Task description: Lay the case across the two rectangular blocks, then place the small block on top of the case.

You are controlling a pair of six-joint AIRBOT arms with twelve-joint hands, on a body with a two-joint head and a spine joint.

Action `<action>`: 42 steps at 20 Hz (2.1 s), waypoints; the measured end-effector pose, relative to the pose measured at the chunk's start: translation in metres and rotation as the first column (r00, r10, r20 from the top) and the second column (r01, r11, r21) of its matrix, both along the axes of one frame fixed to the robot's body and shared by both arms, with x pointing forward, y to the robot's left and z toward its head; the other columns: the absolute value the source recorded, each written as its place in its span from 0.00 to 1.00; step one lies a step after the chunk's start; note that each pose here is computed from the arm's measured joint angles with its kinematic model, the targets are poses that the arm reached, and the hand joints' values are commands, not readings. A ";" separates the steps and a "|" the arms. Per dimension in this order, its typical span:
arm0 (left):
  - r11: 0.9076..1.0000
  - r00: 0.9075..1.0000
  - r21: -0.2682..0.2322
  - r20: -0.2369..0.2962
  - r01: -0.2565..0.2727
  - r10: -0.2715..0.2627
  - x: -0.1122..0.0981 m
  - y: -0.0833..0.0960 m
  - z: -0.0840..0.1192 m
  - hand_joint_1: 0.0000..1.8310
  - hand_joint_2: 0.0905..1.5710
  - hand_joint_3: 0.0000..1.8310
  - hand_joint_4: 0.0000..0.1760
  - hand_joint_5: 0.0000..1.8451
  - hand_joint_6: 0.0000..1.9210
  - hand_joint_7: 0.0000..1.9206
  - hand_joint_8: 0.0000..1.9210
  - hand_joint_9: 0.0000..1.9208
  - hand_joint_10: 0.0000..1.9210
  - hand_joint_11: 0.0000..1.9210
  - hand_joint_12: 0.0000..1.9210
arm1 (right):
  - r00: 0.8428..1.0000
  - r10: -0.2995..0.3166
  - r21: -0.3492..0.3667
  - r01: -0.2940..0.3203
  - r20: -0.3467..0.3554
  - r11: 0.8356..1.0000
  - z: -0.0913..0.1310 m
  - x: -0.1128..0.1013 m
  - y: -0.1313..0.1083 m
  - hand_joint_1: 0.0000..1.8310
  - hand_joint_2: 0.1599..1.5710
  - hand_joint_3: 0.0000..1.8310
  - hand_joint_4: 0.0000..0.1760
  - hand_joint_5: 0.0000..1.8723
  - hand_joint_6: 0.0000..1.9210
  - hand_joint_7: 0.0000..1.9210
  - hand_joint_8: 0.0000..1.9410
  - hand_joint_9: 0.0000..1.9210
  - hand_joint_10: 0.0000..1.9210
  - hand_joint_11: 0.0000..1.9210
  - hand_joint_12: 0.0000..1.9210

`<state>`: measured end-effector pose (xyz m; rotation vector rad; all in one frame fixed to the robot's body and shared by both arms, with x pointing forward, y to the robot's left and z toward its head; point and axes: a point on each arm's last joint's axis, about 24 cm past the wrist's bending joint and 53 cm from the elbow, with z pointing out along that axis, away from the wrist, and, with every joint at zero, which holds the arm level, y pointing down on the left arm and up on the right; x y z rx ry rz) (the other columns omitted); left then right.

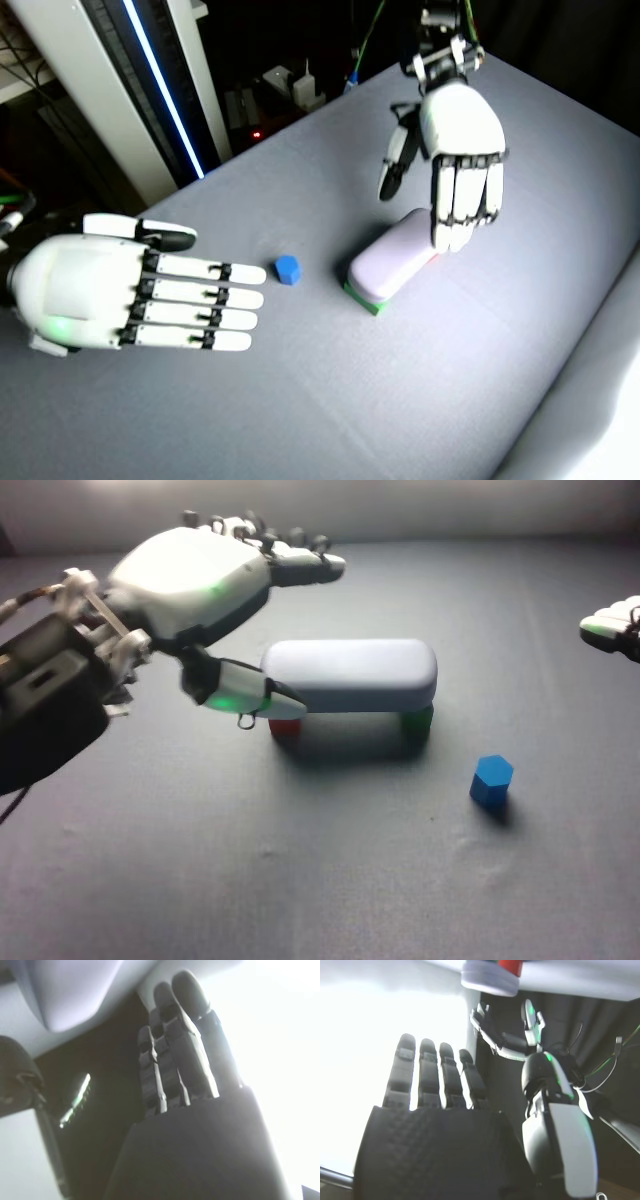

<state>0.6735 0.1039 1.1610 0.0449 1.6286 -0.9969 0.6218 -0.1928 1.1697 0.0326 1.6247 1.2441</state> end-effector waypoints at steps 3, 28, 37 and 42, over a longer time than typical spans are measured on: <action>0.999 0.999 -0.047 0.054 -0.005 0.008 -0.018 0.019 0.018 0.40 0.54 0.00 0.72 0.18 0.00 0.17 0.00 0.14 0.00 0.00 0.41 | 0.999 0.031 -0.027 -0.030 0.029 0.999 0.007 0.006 0.012 0.23 0.77 0.00 0.15 0.04 0.00 0.10 0.01 0.10 0.01 0.10 0.05; 0.983 0.996 -0.182 0.083 -0.025 0.040 -0.046 0.050 0.036 0.45 0.55 0.00 0.24 0.23 0.00 0.23 0.00 0.21 0.00 0.02 0.51 | 0.982 0.188 -0.218 -0.188 -0.020 0.958 -0.028 0.030 0.092 0.58 0.60 0.00 0.00 0.33 0.00 0.37 0.00 0.39 0.01 0.17 0.54; 0.982 0.995 -0.188 0.087 -0.025 0.042 -0.047 0.050 0.038 0.45 0.55 0.00 0.11 0.24 0.00 0.23 0.00 0.23 0.00 0.03 0.53 | 0.975 0.220 -0.222 -0.218 -0.019 0.950 -0.035 0.030 0.112 0.63 0.59 0.00 0.00 0.35 0.00 0.35 0.00 0.35 0.00 0.11 0.50; 0.982 0.995 -0.189 0.086 -0.026 0.043 -0.046 0.050 0.038 0.45 0.54 0.00 0.24 0.24 0.00 0.24 0.00 0.24 0.00 0.04 0.54 | 0.976 0.214 -0.247 -0.216 -0.036 0.945 -0.047 0.034 0.116 0.62 0.60 0.00 0.00 0.37 0.01 0.39 0.01 0.39 0.01 0.12 0.57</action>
